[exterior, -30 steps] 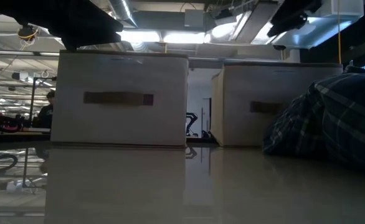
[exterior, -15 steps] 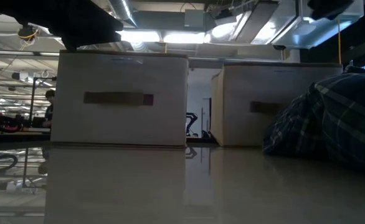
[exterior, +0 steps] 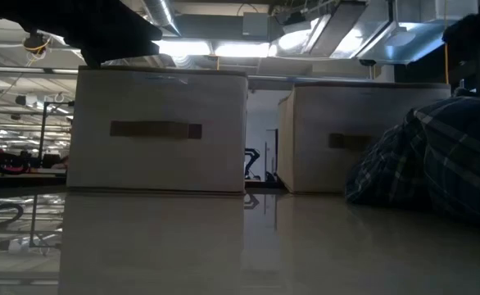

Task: Sort clothes
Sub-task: Put the blue pants into the right laundry organizer

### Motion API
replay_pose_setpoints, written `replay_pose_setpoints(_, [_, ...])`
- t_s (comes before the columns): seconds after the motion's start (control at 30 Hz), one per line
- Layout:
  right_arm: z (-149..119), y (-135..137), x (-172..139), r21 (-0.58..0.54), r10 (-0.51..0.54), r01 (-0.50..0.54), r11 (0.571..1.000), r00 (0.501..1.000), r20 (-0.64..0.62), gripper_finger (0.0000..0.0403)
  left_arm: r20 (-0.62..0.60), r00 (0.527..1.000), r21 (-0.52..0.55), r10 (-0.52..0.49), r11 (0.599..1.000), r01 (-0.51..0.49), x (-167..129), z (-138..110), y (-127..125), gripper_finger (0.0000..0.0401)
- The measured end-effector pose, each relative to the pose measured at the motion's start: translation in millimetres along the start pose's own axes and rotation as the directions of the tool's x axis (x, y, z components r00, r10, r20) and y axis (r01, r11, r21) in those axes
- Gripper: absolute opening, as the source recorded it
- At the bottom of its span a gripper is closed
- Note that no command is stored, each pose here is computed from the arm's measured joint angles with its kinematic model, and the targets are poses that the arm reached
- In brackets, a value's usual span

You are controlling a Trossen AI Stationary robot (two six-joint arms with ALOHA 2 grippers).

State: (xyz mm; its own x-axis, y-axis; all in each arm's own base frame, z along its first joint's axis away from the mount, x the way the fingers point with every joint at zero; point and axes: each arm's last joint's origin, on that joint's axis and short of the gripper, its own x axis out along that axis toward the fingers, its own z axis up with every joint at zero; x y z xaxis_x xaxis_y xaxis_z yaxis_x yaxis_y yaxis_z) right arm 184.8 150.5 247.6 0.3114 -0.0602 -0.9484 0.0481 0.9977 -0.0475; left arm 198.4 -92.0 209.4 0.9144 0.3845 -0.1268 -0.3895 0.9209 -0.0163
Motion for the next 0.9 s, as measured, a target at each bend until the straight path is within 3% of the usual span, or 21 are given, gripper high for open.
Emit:
replay_pose_setpoints(0.27, [5, 11, 35, -0.201, -0.15, 0.136, 0.97, 0.987, -0.055, 0.0275, 0.0, 1.0, 0.001, 0.0, 1.0, 0.0, 0, 0, 0, 0.018])
replay_pose_setpoints(0.43, [5, 13, 64, -0.276, -0.211, 0.17, 0.946, 0.97, -0.125, 0.0275, 0.001, 1.0, 0.002, 0.0, 1.0, 0.0, 0, 0, 0, 0.018])
replay_pose_setpoints(0.67, [-3, 4, 112, -0.275, -0.174, 0.12, 0.954, 0.968, -0.182, 0.0275, 0.0, 1.0, 0.003, 0.0, 1.0, 0.0, 0, 0, 0, 0.018])
replay_pose_setpoints(0.9, [-2, -4, 123, -0.229, -0.151, 0.108, 0.967, 0.972, -0.178, 0.0251, 0.0, 1.0, 0.004, 0.0, 1.0, 0.0, 0, 0, 0, 0.018])
